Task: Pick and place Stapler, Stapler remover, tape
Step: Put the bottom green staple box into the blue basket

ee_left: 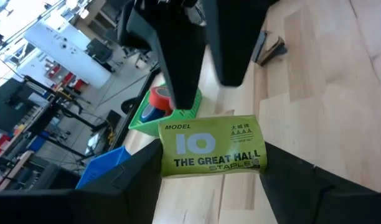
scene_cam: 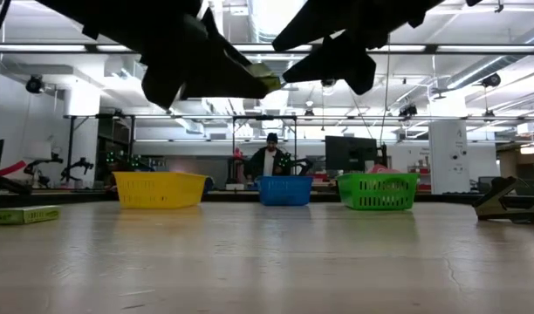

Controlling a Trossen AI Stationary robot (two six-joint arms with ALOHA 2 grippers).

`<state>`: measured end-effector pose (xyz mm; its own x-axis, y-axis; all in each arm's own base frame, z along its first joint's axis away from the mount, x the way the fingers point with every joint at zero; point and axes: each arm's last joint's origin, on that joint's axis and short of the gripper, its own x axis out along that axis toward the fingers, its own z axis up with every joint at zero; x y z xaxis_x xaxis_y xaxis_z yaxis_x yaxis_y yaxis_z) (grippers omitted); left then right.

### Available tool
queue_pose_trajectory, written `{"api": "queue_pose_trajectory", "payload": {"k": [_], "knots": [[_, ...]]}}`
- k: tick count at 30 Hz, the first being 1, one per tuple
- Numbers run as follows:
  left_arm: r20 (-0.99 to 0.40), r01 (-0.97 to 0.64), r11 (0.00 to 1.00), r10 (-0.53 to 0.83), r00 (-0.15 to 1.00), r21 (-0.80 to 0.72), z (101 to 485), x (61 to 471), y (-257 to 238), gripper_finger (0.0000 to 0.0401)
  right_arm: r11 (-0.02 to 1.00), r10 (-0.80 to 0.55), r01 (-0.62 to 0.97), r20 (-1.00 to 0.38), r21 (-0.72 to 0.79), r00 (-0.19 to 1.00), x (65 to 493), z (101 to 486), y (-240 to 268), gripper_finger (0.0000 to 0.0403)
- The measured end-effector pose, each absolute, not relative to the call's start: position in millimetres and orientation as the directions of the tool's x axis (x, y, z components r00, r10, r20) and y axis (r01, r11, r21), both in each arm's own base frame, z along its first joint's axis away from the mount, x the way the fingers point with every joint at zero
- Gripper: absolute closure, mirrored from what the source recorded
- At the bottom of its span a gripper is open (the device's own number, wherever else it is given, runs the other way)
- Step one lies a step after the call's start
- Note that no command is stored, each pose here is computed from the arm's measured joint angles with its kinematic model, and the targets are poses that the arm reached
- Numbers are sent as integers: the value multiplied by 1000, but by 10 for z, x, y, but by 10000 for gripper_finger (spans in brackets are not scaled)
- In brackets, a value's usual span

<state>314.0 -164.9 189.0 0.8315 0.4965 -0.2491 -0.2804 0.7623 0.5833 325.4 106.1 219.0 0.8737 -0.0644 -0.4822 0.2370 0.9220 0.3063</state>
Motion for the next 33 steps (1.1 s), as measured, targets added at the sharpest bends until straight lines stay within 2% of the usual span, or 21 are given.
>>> {"api": "queue_pose_trajectory", "payload": {"k": [7, 13, 19, 24, 33], "knots": [[-238, -285, 759, 497, 834, 586, 1950, 3176, -1652, 158, 918, -68, 240, -471, 317, 880, 3278, 2202, 1012, 184], [-212, -275, 737, 493, 844, 618, 2038, 3219, -1665, 158, 920, 11, 167, -451, 355, 893, 3312, 2231, 983, 194], [-205, -274, 729, 494, 845, 628, 2070, 3238, -1664, 158, 922, 16, 156, -437, 353, 899, 3318, 2256, 966, 211], [-205, -274, 729, 494, 845, 627, 2071, 3239, -1664, 158, 926, 14, 155, -439, 345, 899, 3321, 2252, 958, 247], [-205, -271, 727, 493, 845, 632, 2068, 3236, -1666, 158, 930, 13, 151, -441, 335, 898, 3325, 2250, 942, 349]]}}
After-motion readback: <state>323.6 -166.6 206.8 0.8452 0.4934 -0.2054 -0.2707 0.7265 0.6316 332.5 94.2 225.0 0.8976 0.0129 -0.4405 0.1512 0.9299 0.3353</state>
